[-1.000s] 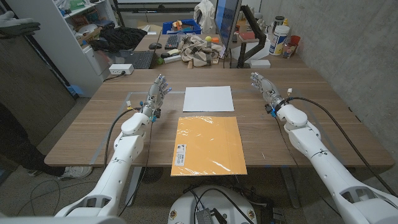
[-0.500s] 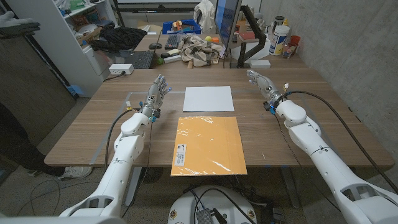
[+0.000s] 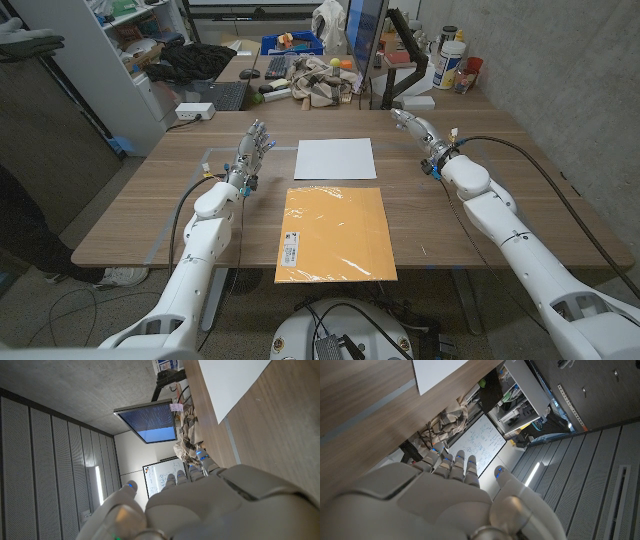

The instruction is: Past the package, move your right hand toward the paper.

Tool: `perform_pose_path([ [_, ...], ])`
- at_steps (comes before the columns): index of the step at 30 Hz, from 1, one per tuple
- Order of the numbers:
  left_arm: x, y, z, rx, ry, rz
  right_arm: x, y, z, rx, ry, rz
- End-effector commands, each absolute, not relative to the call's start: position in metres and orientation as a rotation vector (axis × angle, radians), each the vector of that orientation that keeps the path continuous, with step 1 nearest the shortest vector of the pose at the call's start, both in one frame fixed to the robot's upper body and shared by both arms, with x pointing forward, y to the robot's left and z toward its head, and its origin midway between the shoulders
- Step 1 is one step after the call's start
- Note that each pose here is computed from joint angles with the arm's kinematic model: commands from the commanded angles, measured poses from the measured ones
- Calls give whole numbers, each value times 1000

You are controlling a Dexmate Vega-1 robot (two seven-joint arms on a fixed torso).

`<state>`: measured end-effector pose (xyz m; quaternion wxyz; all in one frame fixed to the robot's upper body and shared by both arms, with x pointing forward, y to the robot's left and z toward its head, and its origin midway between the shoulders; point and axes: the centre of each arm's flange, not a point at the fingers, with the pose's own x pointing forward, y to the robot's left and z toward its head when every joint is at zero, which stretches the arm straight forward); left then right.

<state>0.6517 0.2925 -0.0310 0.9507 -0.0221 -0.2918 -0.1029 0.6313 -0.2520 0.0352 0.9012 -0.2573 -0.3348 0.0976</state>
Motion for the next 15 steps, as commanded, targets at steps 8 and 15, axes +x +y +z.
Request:
perform_pose_path([
  [8,650,293,-29,-35,-602,-210,624,-229,54,-697,-741,205],
  [15,649,295,-29,-31,-604,-207,622,-222,58,-752,-756,207],
])
